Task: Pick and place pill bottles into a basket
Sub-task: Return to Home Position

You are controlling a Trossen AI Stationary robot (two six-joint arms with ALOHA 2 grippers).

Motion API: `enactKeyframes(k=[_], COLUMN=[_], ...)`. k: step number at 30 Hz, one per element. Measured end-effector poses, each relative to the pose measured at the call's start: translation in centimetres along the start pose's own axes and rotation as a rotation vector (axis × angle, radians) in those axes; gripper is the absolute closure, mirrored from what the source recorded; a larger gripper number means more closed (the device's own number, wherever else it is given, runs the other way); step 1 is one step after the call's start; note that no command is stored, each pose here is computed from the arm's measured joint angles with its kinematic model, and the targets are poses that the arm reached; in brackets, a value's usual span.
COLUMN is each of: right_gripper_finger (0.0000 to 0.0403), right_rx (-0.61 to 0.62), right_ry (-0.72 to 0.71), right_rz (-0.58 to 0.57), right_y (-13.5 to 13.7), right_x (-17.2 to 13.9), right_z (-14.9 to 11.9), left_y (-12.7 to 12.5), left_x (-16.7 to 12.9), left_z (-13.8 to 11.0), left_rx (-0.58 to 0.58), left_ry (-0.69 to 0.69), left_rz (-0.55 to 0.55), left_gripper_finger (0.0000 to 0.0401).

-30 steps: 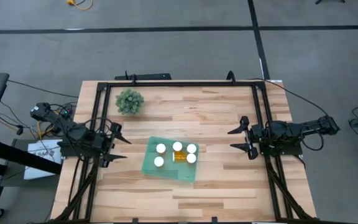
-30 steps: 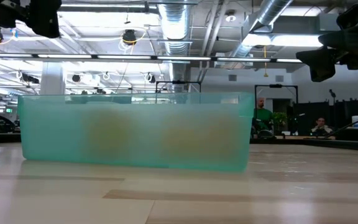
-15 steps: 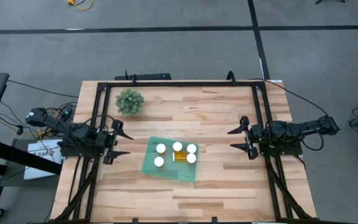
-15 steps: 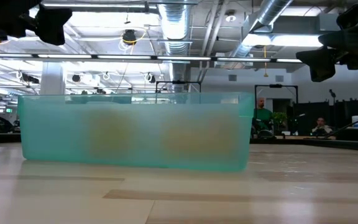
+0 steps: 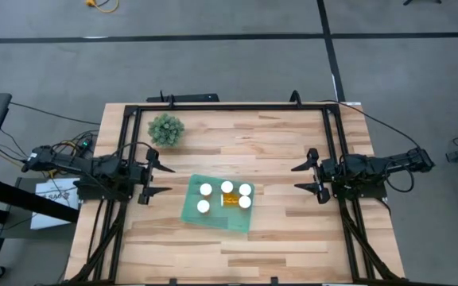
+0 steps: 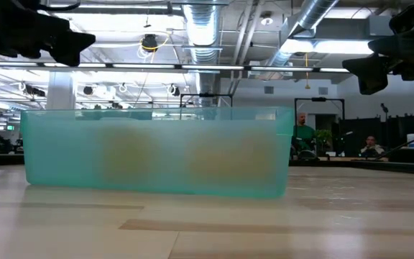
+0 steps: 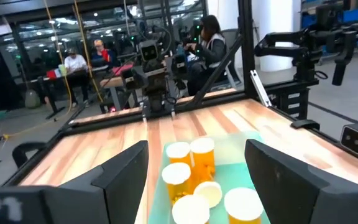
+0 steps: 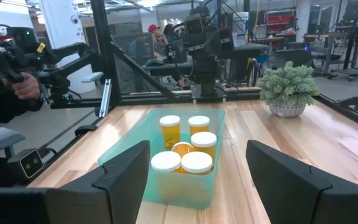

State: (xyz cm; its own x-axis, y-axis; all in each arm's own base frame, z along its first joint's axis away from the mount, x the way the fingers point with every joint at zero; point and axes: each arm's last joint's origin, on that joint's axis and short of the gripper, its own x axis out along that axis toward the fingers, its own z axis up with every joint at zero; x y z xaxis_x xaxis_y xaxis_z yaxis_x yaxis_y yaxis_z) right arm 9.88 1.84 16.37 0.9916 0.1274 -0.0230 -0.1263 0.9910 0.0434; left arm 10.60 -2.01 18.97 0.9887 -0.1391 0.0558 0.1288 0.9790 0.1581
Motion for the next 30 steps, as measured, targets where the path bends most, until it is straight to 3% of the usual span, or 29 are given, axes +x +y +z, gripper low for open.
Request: enactKeyframes(k=[15, 30], right_gripper_finger=[0.0143, 0.0143], right_rx=[0.000, 0.000], right_ry=[0.000, 0.001], right_rz=[0.000, 0.000], right_y=[0.00, 0.00], right_x=[0.00, 0.00], right_z=[0.00, -0.02], left_y=[0.11, 0.10], left_x=[0.00, 0.03], left_z=[-0.50, -0.84], left_rx=[-0.041, -0.032], left_ry=[0.051, -0.069], left_rz=[0.010, 0.048], left_gripper_finger=[0.0142, 0.0142])
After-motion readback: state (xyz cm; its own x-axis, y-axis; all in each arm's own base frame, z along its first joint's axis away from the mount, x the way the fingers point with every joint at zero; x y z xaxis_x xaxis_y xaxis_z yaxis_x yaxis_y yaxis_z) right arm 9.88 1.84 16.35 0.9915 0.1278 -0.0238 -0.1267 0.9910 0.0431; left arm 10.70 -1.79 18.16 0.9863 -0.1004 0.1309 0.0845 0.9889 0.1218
